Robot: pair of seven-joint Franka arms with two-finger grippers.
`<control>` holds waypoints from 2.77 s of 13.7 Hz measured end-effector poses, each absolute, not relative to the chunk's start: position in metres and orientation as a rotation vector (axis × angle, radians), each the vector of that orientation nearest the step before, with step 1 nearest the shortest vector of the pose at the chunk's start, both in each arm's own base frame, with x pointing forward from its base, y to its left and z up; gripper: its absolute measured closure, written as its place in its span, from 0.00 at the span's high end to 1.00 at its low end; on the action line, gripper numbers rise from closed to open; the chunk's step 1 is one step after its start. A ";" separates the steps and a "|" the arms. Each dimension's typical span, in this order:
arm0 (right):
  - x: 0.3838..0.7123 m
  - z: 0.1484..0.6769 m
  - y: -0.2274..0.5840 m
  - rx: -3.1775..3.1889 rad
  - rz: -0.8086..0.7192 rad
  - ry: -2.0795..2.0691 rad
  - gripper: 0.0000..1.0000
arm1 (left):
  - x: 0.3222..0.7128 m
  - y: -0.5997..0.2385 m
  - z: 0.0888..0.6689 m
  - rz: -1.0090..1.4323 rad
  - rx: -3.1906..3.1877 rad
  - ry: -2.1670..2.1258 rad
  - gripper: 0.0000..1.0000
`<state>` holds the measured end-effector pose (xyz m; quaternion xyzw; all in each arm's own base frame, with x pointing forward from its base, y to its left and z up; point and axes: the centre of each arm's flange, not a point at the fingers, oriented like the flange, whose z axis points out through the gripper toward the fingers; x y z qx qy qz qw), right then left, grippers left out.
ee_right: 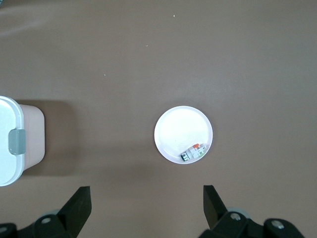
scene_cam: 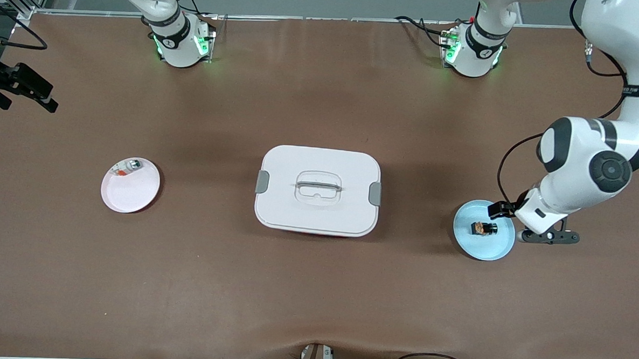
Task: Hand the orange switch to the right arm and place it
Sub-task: 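Close the left gripper on the black-and-orange switch, then lift the switch with the left gripper and carry it over the box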
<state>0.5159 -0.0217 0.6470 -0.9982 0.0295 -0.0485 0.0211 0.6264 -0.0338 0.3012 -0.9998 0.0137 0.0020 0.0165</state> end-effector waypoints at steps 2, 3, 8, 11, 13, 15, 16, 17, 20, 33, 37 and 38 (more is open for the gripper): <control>0.516 0.647 -0.022 -3.094 -0.150 0.092 1.00 | 0.630 -0.035 0.278 -0.011 -3.108 0.061 1.00; 0.516 0.647 -0.022 -3.094 -0.150 0.092 1.00 | 0.632 -0.036 0.265 -0.023 -3.111 0.065 1.00; 0.516 0.647 -0.022 -3.094 -0.150 0.092 1.00 | 0.633 -0.039 0.208 -0.037 -3.093 0.146 1.00; 0.516 0.647 -0.022 -3.094 -0.150 0.092 1.00 | 0.632 -0.039 0.198 -0.021 -3.076 0.177 1.00; 0.516 0.647 -0.022 -3.094 -0.150 0.092 1.00 | 0.632 -0.039 0.197 -0.021 -3.075 0.181 1.00; 0.516 0.647 -0.022 -3.094 -0.150 0.092 1.00 | 0.632 -0.040 0.195 -0.033 -3.077 0.183 1.00; 0.516 0.647 -0.022 -3.094 -0.150 0.092 1.00 | 0.632 -0.040 0.192 -0.040 -3.079 0.183 1.00; 0.516 0.647 -0.022 -3.094 -0.150 0.092 1.00 | 0.632 -0.040 0.189 -0.044 -3.081 0.183 1.00; 0.516 0.647 -0.022 -3.094 -0.150 0.092 1.00 | 0.631 -0.040 0.180 -0.036 -3.085 0.184 0.96; 0.517 0.645 -0.021 -3.095 -0.146 0.088 1.00 | 0.637 -0.048 0.214 -0.068 -3.089 0.183 0.74; 0.518 0.648 -0.020 -3.095 -0.157 0.088 1.00 | 0.637 -0.071 0.282 -0.091 -3.149 0.123 0.74; 0.518 0.651 -0.021 -3.094 -0.165 0.088 1.00 | 0.635 -0.078 0.296 -0.095 -3.167 0.107 0.74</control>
